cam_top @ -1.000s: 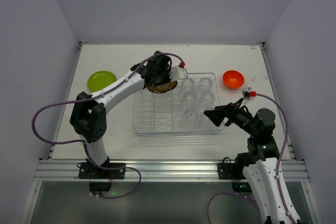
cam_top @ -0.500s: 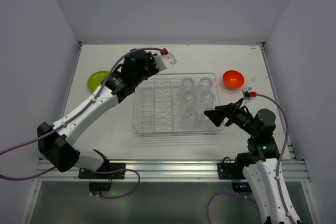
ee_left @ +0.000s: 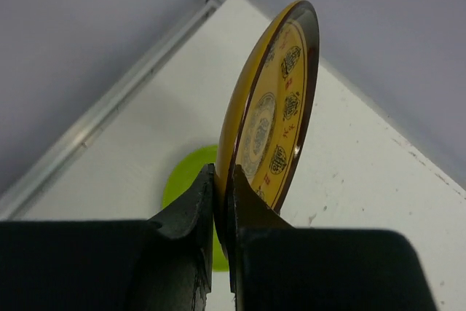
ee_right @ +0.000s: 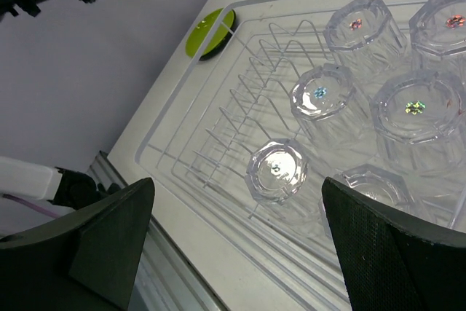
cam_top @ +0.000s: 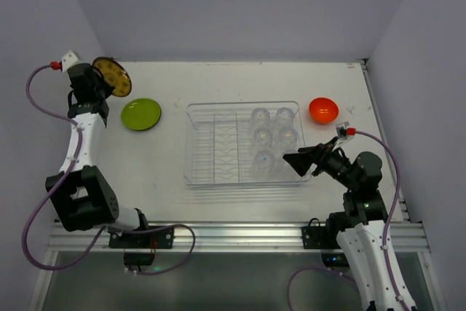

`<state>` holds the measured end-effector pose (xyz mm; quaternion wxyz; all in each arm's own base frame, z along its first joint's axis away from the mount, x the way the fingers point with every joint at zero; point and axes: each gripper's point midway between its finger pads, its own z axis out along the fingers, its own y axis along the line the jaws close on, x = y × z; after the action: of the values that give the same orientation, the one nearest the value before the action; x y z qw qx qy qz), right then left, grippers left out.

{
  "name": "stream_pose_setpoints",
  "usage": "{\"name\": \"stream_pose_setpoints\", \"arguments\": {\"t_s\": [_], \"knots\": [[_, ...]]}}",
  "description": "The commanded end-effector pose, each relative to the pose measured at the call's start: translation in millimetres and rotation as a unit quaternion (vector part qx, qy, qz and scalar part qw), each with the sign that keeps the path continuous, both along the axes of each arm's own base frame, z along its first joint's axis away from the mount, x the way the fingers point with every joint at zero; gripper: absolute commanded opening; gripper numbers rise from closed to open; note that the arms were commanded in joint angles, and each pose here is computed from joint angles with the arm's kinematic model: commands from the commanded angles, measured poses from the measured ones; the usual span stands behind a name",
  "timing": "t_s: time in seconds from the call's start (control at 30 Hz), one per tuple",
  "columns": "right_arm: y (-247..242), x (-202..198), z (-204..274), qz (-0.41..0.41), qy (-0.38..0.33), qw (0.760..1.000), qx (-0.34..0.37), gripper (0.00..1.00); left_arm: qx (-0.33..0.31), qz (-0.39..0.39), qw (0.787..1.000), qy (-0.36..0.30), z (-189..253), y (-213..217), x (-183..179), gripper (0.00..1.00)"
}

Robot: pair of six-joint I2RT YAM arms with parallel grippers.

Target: Unload the mixed dishes from the dish rack

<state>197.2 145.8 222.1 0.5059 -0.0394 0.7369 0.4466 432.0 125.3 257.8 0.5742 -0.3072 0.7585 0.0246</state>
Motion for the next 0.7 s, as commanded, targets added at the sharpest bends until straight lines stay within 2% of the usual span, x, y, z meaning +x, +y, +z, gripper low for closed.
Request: {"name": "stream_pose_setpoints", "arguments": {"t_s": [0.0, 0.1, 0.13, 0.2, 0.27, 0.47, 0.57, 0.67], "knots": [[1.0, -0.4, 7.6, 0.003, -0.024, 1.000, 0.001, 0.99, -0.170, 0.009, 0.985, -0.015, -45.0, -15.8, 14.5, 0.00], [1.0, -0.7, 7.6, 0.004, -0.025, 1.000, 0.001, 0.99, -0.237, 0.030, 0.971, -0.017, -77.3, 8.0, 7.1, 0.00], [1.0, -0.7, 7.6, 0.004, -0.025, 1.000, 0.001, 0.99, -0.249, 0.019, 0.968, -0.032, -74.6, 8.9, 12.7, 0.00], [1.4, -0.7, 7.3, 0.005, -0.024, 1.000, 0.001, 0.99, -0.278, 0.033, 0.960, 0.009, -100.1, 14.4, 11.1, 0.00], [1.1, -0.2, 7.4, 0.004, -0.023, 1.000, 0.001, 0.99, -0.295, 0.016, 0.955, 0.028, -116.3, 10.1, 12.2, 0.00], [2.0, 0.0, 6.4, 0.007, -0.019, 1.000, 0.001, 0.99, -0.300, 0.006, 0.953, 0.035, -139.5, 10.6, 9.3, 0.00], [2.0, 0.0, 6.4, 0.007, -0.019, 1.000, 0.001, 0.99, -0.304, -0.010, 0.952, 0.037, -141.5, 5.7, 11.5, 0.06], [2.0, 0.0, 6.4, 0.007, -0.019, 1.000, 0.001, 0.99, -0.293, -0.019, 0.955, 0.042, -141.8, 6.5, 11.7, 0.07]]}}
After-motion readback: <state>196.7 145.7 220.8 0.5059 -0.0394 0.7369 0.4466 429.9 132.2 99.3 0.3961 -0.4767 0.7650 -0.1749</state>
